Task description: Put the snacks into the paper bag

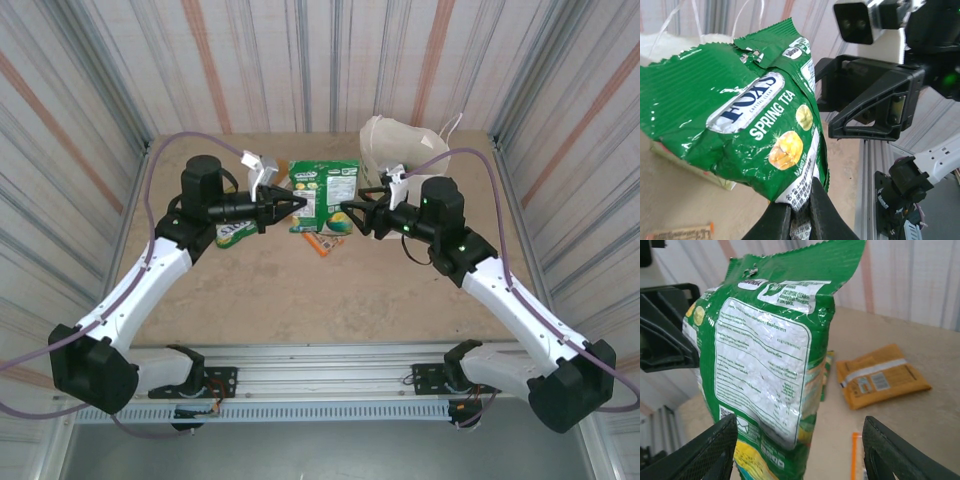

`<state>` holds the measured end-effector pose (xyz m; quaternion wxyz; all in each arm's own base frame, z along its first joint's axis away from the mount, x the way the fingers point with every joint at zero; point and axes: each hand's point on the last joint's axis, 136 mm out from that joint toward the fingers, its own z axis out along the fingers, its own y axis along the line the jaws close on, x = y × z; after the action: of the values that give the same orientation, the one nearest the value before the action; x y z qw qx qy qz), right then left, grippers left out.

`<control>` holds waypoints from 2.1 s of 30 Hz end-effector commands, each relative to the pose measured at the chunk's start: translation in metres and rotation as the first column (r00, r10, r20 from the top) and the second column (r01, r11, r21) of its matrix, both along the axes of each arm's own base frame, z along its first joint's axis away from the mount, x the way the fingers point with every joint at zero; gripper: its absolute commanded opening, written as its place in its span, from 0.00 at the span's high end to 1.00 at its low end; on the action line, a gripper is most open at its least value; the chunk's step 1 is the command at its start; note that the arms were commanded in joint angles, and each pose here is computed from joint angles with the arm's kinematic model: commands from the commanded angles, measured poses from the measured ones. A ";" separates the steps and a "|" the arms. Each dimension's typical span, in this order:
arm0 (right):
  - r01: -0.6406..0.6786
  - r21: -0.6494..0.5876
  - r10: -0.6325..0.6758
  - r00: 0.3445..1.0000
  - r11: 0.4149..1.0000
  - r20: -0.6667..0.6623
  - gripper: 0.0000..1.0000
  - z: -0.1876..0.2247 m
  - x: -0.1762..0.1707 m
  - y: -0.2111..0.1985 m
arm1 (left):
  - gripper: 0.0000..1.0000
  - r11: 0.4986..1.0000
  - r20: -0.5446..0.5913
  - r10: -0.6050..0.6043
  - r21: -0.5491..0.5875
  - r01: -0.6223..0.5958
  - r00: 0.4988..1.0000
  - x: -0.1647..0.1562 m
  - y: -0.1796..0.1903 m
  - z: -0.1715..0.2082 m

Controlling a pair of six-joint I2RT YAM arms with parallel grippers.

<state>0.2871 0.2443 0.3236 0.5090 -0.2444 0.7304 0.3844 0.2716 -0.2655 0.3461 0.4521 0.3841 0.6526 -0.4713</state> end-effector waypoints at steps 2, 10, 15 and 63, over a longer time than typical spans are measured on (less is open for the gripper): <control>-0.126 0.099 0.127 0.992 0.987 -0.005 0.34 0.016 -0.017 0.008 | 1.00 0.993 0.143 -0.083 -0.068 0.094 0.986 -0.015 -0.009 0.045; -0.192 0.156 0.196 0.981 0.969 -0.010 0.56 0.025 -0.023 0.010 | 0.98 0.994 0.134 -0.078 -0.060 0.086 0.988 -0.006 -0.019 0.041; -0.163 0.162 0.165 0.986 0.973 0.004 0.80 0.031 -0.021 0.002 | 0.93 0.997 0.116 -0.064 -0.044 0.070 0.991 0.000 -0.024 0.034; 0.305 -0.534 -0.405 0.911 0.789 -0.079 1.00 0.013 0.135 -0.135 | 0.48 0.936 -0.170 0.282 0.266 -0.232 0.944 0.106 -0.044 -0.062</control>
<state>0.4336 0.1109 0.3259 0.4211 -0.1632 0.8840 0.1212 0.3774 -0.3080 0.2847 0.3931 0.2952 0.7893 -0.3679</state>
